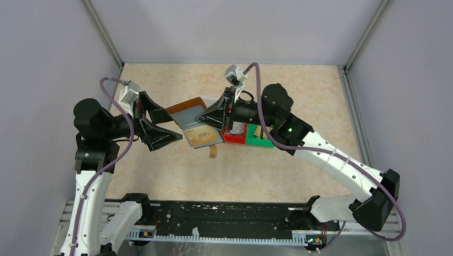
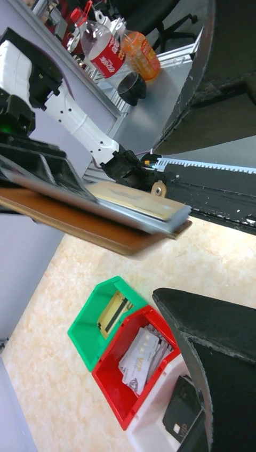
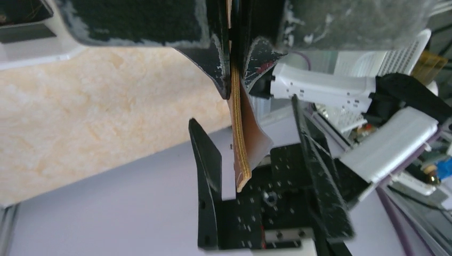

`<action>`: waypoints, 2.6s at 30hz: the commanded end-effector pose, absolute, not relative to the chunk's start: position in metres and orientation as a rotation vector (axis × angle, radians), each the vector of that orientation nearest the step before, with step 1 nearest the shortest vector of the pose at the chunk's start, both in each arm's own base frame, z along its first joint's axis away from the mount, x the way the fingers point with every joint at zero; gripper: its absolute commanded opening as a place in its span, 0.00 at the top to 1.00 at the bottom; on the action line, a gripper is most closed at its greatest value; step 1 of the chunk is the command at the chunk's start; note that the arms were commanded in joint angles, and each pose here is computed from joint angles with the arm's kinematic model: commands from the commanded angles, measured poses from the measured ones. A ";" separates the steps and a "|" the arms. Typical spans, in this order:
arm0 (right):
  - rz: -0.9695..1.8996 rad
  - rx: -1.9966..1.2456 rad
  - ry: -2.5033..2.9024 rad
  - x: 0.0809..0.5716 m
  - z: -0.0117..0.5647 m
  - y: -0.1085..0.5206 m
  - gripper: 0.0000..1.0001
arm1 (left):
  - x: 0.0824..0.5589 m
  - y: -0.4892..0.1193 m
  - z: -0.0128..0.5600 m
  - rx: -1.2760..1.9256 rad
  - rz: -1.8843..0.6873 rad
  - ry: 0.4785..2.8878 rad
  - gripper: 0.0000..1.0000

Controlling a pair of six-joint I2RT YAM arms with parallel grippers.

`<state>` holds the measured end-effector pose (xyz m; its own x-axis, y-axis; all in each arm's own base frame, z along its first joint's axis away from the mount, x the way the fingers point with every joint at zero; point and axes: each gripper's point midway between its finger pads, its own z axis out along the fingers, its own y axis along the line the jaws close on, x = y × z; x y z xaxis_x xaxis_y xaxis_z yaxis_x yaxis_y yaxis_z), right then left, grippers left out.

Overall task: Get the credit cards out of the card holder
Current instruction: Adjust the card holder.

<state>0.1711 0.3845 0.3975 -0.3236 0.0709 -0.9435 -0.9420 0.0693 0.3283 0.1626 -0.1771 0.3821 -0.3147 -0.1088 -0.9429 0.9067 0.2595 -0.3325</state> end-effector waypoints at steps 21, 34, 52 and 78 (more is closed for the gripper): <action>1.766 -0.411 0.852 0.148 0.507 0.370 1.00 | 0.135 -0.183 0.405 0.689 -1.490 1.432 0.52; 1.821 -0.294 0.965 0.158 0.483 0.382 1.00 | 0.129 -0.183 0.405 0.772 -1.453 1.410 0.79; 1.829 -0.451 1.215 0.172 0.467 0.382 0.59 | 0.116 -0.181 0.395 0.986 -1.349 1.383 1.00; 2.024 -0.408 1.065 0.153 0.480 0.379 1.00 | 0.117 -0.182 0.403 0.932 -1.371 1.379 0.36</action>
<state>0.1622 0.3868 0.4625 -0.6609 0.4503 -0.6003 -0.7437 -0.2856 0.6045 0.1254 -0.1815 0.3936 -0.2897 -0.0922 -0.9527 0.9490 0.1019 -0.2984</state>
